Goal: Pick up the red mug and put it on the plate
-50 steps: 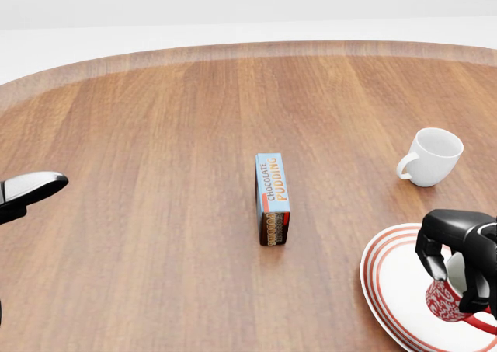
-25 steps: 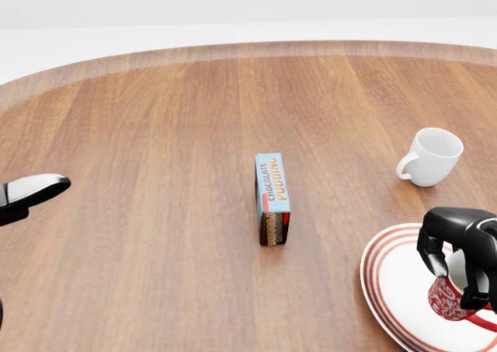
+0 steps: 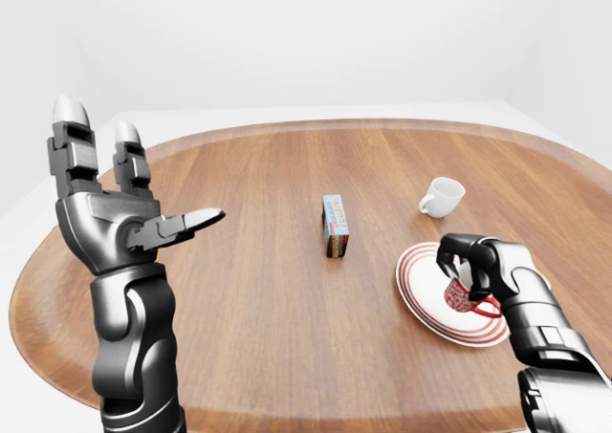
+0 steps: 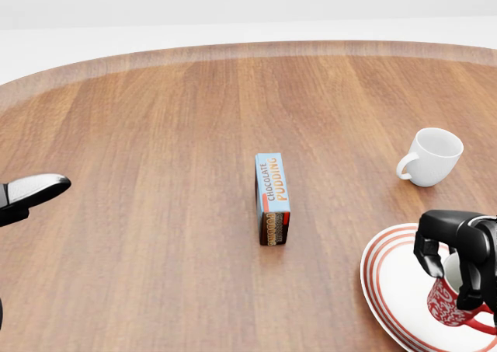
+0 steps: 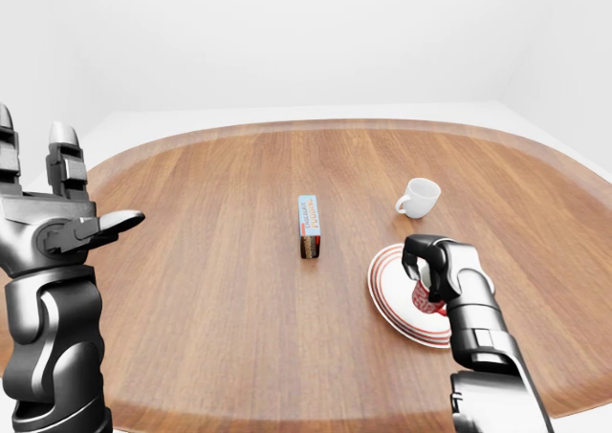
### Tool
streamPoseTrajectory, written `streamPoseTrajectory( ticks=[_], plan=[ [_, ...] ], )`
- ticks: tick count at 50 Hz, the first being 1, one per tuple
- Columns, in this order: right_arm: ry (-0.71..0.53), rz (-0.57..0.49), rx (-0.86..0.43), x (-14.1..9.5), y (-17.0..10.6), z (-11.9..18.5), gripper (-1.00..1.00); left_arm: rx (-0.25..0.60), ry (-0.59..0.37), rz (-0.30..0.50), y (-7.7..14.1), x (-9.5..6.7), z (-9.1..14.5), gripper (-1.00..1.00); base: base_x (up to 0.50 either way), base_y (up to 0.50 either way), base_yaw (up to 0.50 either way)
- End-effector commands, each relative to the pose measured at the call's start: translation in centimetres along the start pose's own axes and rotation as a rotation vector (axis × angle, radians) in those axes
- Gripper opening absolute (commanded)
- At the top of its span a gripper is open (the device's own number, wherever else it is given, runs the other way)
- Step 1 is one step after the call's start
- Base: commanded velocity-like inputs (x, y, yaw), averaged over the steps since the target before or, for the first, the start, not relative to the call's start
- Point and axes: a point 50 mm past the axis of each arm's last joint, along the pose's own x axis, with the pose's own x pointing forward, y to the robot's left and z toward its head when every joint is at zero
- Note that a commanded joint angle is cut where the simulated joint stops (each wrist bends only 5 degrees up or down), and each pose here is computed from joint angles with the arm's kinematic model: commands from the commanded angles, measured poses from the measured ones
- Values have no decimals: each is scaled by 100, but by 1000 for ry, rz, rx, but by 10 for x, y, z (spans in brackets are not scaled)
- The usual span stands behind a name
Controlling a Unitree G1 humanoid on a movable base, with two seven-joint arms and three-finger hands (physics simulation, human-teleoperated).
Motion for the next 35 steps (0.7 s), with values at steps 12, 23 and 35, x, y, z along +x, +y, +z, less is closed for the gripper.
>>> streamPoseTrajectory(
  ticks=[12,23,35],
  plan=[
    [16,54,-5,7,3,0,-100,-3,-8,-6,-2,0,2,95,0,0,0],
    [27,85,-10,11,3,0,-100,-2,-7,-6,-2,1,1,94,0,0,0],
    [26,75,-7,9,1,-1,-100,3,0,-7,-1,1,-1,95,0,0,0]
  ],
)
